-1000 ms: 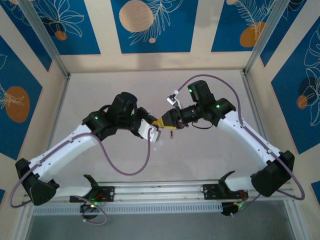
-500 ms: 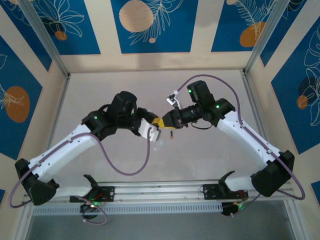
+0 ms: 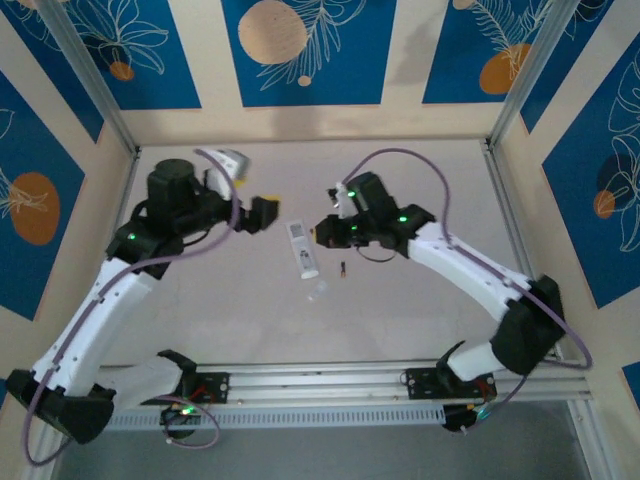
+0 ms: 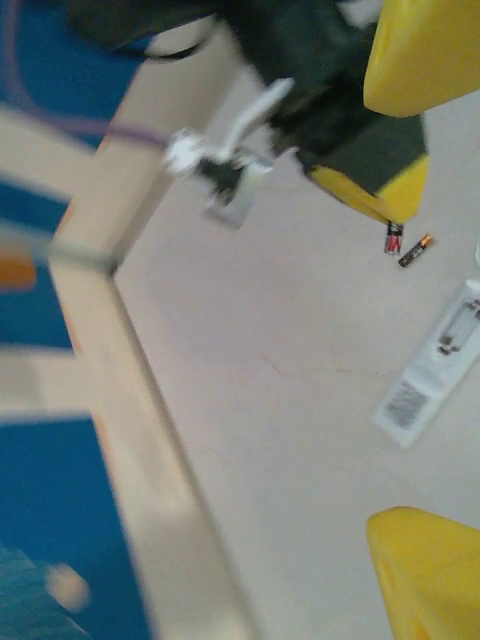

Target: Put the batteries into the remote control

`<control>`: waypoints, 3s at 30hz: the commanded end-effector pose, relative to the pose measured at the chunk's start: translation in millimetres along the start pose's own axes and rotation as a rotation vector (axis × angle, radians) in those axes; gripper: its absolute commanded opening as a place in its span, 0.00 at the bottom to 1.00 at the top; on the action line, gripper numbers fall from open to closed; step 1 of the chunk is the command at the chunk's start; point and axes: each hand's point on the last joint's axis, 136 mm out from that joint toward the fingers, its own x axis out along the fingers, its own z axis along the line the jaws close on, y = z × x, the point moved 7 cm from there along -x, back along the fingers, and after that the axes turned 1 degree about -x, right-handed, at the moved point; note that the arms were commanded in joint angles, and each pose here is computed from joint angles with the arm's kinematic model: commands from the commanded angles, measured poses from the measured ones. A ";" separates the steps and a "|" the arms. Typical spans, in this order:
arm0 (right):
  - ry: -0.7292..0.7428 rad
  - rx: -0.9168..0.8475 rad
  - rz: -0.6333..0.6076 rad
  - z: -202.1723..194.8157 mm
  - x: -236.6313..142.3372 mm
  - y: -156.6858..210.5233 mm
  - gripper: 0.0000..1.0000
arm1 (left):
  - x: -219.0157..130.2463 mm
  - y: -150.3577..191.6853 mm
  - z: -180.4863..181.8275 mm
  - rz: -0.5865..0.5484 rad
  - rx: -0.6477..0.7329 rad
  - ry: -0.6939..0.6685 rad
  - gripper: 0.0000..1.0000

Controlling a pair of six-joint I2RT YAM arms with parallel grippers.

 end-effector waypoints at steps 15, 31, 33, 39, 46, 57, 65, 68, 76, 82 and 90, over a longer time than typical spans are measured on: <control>0.375 -0.060 0.048 -38.1 116.9 15.7 0.10 | 14.9 65.3 50.5 0.289 -0.570 -0.151 1.00; 0.401 -0.075 0.065 -46.2 163.7 8.3 0.10 | 16.7 69.4 53.5 0.290 -0.557 -0.149 1.00; 0.442 -0.055 0.070 -53.8 163.5 13.7 0.10 | 15.2 68.3 52.7 0.285 -0.557 -0.147 1.00; 0.424 -0.060 0.088 -56.6 160.9 23.2 0.11 | 13.4 68.3 52.7 0.276 -0.555 -0.148 1.00; 0.415 -0.095 0.106 -48.8 163.2 29.6 0.15 | 13.9 67.2 52.6 0.272 -0.558 -0.144 1.00; 0.441 -0.098 0.077 -45.0 144.3 28.8 0.21 | 14.3 68.4 52.2 0.274 -0.577 -0.135 1.00; 0.420 -0.112 0.083 -37.7 137.9 26.8 0.21 | 14.1 69.2 51.4 0.267 -0.588 -0.130 1.00; 0.417 -0.114 0.082 -33.9 134.5 25.0 0.21 | 13.8 70.1 51.4 0.269 -0.592 -0.129 1.00; 0.382 -0.124 0.009 -19.3 106.9 -0.4 0.22 | 14.4 70.5 50.6 0.265 -0.594 -0.116 1.00; 0.386 -0.118 0.075 -31.8 121.4 -16.3 0.21 | 12.4 69.7 49.8 0.264 -0.574 -0.117 1.00; 0.374 -0.094 0.123 -40.7 147.0 -17.7 0.19 | 6.2 67.6 48.2 0.254 -0.546 -0.126 1.00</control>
